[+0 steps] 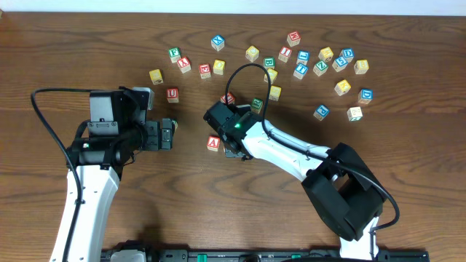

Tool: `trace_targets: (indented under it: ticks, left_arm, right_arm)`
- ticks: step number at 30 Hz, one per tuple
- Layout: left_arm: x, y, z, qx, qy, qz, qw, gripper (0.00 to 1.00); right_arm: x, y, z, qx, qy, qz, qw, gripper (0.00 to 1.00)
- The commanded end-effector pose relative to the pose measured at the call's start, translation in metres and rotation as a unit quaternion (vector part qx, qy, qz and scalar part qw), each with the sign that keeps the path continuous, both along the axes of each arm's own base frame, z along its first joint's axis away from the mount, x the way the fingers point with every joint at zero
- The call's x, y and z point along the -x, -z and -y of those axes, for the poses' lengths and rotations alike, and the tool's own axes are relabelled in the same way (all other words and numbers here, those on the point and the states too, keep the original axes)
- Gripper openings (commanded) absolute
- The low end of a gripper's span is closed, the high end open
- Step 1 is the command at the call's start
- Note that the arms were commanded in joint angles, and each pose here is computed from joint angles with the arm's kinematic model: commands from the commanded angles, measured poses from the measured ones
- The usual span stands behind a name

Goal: Spell out AI2
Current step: 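Lower the blue 2 block to the right of the I block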

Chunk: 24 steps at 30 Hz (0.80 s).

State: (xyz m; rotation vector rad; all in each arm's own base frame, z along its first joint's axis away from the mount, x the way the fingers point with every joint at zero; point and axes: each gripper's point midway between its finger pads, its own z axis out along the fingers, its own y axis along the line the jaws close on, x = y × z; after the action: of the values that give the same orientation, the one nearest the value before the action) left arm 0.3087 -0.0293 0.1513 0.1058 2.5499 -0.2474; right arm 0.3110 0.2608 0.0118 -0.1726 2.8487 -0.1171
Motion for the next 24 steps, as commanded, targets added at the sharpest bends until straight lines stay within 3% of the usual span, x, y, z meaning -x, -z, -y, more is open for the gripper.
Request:
trace_targets:
  ticks: [1,24]
  left_arm:
    - [-0.0008,-0.0014,-0.0007,-0.003,0.006,0.002,1.0,0.98]
    - [-0.0008,-0.0014,-0.0007,-0.003,0.006,0.002,1.0,0.98]
  right_arm:
    - [-0.0001,-0.0062,0.0015,-0.001,0.005,0.012,1.0,0.21]
    - [-0.0045,-0.0076,0.0012,0.0,0.007,0.024,1.0,0.23]
